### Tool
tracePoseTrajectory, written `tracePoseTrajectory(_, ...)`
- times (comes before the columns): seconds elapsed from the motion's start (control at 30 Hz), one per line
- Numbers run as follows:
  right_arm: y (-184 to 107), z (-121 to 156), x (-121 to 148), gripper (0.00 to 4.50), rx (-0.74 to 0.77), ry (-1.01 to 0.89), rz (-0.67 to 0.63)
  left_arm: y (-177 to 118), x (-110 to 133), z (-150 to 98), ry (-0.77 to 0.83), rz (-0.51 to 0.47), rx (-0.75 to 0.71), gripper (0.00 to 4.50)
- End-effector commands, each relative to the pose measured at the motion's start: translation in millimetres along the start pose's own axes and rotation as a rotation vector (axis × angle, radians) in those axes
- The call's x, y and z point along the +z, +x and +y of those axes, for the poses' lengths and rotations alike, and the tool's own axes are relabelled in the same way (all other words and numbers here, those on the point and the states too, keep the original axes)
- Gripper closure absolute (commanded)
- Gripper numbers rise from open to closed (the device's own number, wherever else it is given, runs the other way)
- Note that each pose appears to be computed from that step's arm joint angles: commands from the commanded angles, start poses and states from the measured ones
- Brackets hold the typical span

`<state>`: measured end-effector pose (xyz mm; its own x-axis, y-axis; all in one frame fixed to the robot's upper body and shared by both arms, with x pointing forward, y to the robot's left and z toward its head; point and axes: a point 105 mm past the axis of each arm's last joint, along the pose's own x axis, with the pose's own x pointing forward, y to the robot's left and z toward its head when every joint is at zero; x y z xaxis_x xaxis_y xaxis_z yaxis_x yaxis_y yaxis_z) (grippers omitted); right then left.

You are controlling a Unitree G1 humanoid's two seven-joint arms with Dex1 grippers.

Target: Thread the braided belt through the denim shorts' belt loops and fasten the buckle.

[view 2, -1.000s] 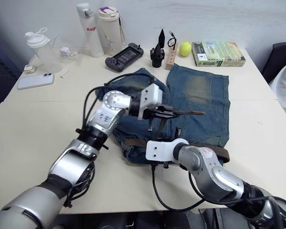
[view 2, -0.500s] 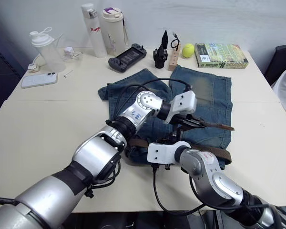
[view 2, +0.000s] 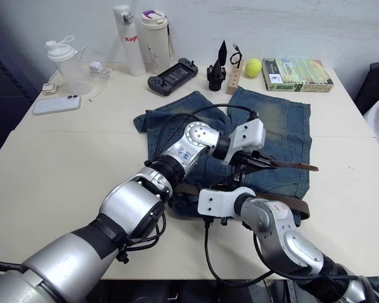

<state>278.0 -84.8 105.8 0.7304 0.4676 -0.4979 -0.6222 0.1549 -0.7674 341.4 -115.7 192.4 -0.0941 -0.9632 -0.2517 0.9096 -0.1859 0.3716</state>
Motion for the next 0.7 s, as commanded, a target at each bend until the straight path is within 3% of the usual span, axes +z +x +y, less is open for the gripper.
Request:
tracePoseTrajectory(0.03,8.3,76.6,-17.3,4.39,0.34,0.172,0.06,-27.9,26.4,24.4,0.12,-0.102,0.14,4.5)
tracePoseTrajectory(0.2,5.8,49.3,-17.0,4.39,0.231,0.272,0.052,-86.4,5.8,27.5,0.162,-0.093,0.216,4.5)
tracePoseTrajectory(0.33,-0.2,13.0,-14.0,4.39,0.074,0.472,0.009,-123.2,-5.7,3.5,0.194,-0.091,0.214,4.5)
tracePoseTrajectory(0.5,-21.1,-26.4,-11.7,4.39,-0.057,0.648,-0.073,-139.6,-14.7,-24.9,0.173,-0.039,0.236,4.5)
tracePoseTrajectory(0.7,-51.7,-48.7,-3.0,4.39,-0.085,0.755,-0.171,-144.7,-18.8,-32.4,0.119,-0.012,0.297,4.5)
